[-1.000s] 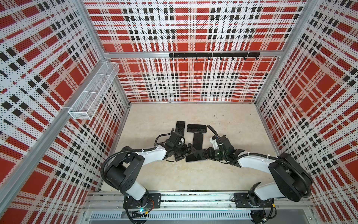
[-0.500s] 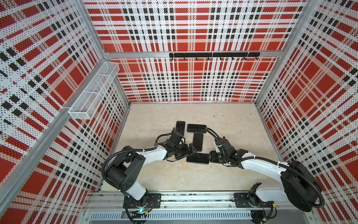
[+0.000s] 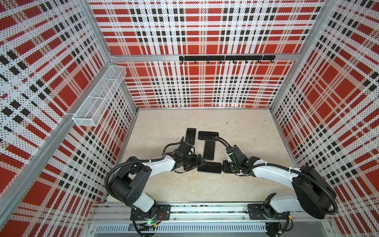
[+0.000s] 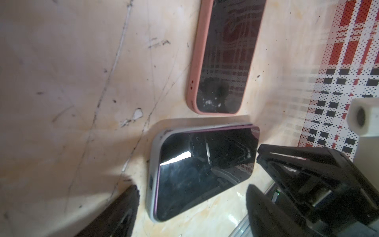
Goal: Put the phone into the phone case
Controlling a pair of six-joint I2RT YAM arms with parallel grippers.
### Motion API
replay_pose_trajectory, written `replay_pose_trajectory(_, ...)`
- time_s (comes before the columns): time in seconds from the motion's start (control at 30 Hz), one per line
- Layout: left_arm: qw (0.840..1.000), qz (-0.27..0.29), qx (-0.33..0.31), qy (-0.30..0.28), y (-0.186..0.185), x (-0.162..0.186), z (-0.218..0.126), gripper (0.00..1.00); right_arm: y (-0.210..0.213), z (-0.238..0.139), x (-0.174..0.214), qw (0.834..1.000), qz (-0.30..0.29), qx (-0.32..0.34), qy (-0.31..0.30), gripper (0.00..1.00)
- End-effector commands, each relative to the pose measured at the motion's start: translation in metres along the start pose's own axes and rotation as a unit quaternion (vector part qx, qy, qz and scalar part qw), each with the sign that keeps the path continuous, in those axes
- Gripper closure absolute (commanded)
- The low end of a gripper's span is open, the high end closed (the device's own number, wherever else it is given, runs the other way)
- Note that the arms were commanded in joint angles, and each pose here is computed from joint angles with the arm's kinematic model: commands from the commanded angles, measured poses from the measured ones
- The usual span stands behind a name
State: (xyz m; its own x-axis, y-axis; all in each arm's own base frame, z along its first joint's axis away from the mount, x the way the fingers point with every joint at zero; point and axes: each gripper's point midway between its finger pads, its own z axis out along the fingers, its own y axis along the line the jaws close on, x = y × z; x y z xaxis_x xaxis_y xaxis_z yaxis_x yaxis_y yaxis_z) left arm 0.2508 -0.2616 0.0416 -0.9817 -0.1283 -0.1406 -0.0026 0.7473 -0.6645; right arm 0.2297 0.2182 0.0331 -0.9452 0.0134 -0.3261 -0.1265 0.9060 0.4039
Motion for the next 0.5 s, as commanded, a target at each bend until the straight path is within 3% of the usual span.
replay_pose_trajectory(0.0, 1.0, -0.005, -0.003, -0.003, 0.004, -0.003, 0.005, 0.18, 0.01, 0.005, -0.008, 1.0, -0.011, -0.017, -0.008, 0.87)
replay_pose_trajectory(0.13, 1.0, -0.005, -0.003, -0.001, 0.004, -0.004, 0.011, 0.2, 0.012, 0.01, -0.007, 1.0, -0.014, -0.024, -0.004, 0.92)
replay_pose_trajectory(0.47, 1.0, -0.008, -0.003, 0.009, 0.006, -0.002, 0.018, 0.23, 0.023, 0.023, -0.003, 0.998, -0.018, -0.052, 0.01, 0.93)
